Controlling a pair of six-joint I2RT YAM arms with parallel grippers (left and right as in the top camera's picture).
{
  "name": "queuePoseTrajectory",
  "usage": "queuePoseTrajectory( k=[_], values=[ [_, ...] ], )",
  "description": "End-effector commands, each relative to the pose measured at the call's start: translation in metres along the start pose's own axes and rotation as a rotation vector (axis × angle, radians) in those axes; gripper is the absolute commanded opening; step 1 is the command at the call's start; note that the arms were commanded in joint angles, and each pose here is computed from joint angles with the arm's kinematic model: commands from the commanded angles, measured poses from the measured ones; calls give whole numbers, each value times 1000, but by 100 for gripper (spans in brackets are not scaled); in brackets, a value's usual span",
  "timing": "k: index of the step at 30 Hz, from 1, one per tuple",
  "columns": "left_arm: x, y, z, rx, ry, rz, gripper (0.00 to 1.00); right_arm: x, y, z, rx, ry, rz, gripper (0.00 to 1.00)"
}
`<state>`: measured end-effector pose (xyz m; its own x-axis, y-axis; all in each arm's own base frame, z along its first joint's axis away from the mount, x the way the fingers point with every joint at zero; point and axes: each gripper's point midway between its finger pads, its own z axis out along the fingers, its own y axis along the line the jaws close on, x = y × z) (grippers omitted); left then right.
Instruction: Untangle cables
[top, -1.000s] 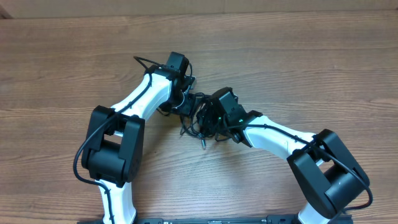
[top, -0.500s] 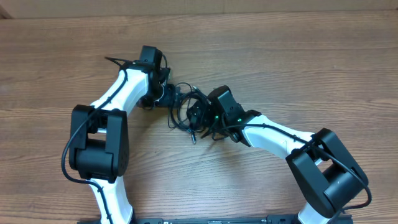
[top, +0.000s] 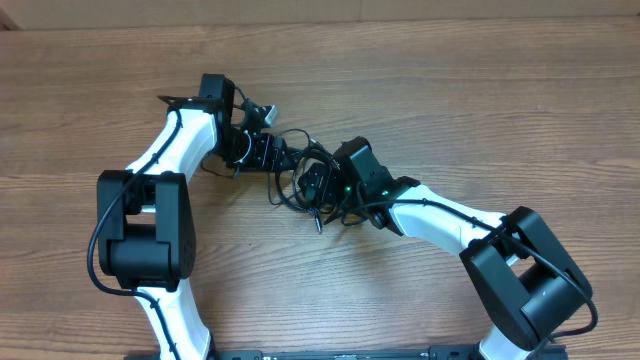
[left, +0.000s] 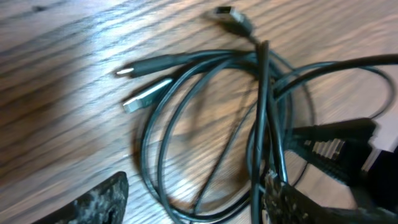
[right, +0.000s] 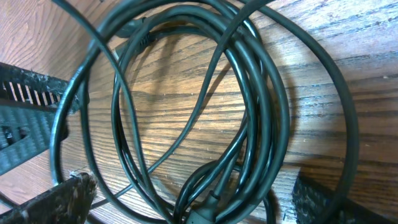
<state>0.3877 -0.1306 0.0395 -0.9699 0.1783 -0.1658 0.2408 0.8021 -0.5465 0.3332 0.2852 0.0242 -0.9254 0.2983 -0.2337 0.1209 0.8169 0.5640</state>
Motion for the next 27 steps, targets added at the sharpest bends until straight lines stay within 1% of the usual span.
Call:
queuePoseTrajectory(
  k=[1,3,5,8,12,14,15,16,18,21,23,25,27],
  values=[
    [2,14,-3,-107,11,-34,68,8,-23,8,72,13,3,100],
    [7,11,-2,-99,28,-33,68,8,-23,8,73,13,3,100],
    [14,8,-1,-95,63,4,66,8,-23,8,73,13,3,100],
    [21,9,0,-119,94,3,64,8,-23,8,74,14,3,100],
    [37,5,0,-119,160,-14,70,8,-24,8,79,9,3,100],
    [44,4,-1,-116,184,-30,69,8,-24,8,79,9,3,100],
    [51,3,-3,-112,211,-49,76,8,-24,8,79,9,3,100],
    [53,2,-5,-111,217,-54,78,8,-24,8,80,9,3,100],
    [52,-2,-8,-102,208,-51,79,7,-24,8,78,8,3,100],
    [43,-19,-24,-67,144,-39,81,7,-21,8,65,9,0,100],
    [36,-33,-44,-62,79,-46,82,13,-9,8,1,55,-70,100],
    [33,-41,-56,-66,44,-51,82,22,5,6,-83,114,-114,100],
    [34,-48,-64,-66,31,-49,84,24,13,0,-132,147,-122,100]
  ],
)
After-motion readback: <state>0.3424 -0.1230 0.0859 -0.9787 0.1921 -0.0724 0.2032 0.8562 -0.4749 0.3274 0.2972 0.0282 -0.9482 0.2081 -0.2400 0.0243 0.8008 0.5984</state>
